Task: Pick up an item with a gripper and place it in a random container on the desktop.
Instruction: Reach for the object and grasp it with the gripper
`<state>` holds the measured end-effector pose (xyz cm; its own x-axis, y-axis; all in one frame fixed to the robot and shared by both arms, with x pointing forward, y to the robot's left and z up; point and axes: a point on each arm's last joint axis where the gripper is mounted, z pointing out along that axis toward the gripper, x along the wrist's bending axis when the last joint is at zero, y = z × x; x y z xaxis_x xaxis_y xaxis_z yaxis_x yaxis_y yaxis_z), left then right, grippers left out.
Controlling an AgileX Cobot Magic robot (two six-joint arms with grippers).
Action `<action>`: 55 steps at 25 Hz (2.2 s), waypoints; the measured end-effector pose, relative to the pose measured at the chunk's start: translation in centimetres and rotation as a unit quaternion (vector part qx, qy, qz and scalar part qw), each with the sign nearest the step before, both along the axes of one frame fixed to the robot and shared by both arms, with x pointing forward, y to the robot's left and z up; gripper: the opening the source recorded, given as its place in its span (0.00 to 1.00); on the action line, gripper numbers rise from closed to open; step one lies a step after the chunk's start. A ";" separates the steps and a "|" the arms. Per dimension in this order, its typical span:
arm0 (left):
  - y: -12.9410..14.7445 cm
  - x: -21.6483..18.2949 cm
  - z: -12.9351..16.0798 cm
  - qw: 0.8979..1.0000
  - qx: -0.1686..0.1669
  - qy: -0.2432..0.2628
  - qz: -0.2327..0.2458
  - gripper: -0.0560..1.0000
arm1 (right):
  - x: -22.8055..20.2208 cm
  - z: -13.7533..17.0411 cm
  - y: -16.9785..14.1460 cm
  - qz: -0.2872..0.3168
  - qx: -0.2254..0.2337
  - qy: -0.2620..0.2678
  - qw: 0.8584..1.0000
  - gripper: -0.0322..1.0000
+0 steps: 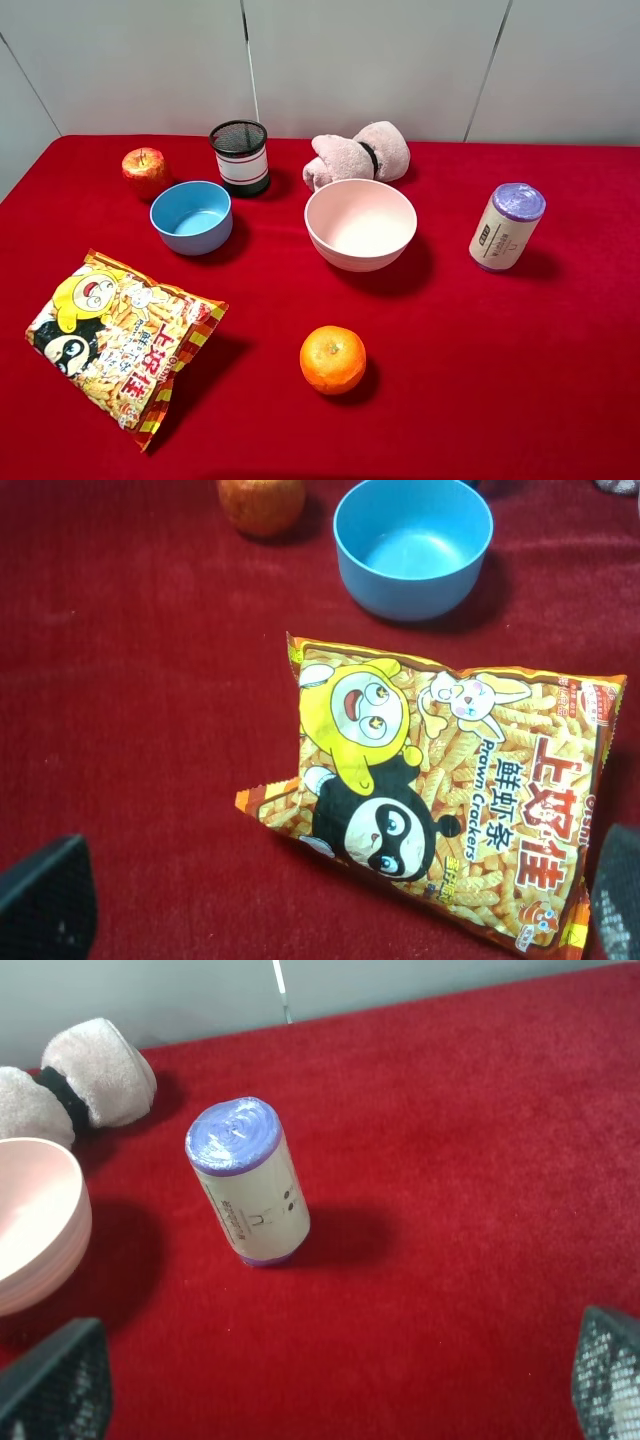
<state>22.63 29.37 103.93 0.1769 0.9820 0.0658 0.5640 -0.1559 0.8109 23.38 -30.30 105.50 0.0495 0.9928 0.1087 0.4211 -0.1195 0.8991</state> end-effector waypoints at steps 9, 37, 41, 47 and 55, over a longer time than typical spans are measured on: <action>0.0 0.0 0.0 1.000 0.000 0.000 0.000 1.00 | 0.0 0.0 0.0 0.000 0.000 0.000 1.000 0.70; 0.0 0.0 0.0 1.000 0.000 0.000 0.000 1.00 | 12.4 5.3 1.3 0.070 -0.045 0.203 0.976 0.70; 0.0 0.0 0.0 1.000 0.000 0.000 0.000 1.00 | 16.2 5.8 1.9 0.091 -0.029 0.241 0.966 0.70; 0.0 0.0 0.0 1.000 0.000 0.000 0.000 1.00 | 19.5 5.8 2.7 0.118 -0.006 0.266 0.957 0.70; 0.0 0.0 0.0 1.000 0.000 0.000 0.000 1.00 | 24.5 5.1 3.3 0.134 0.005 0.302 0.944 0.70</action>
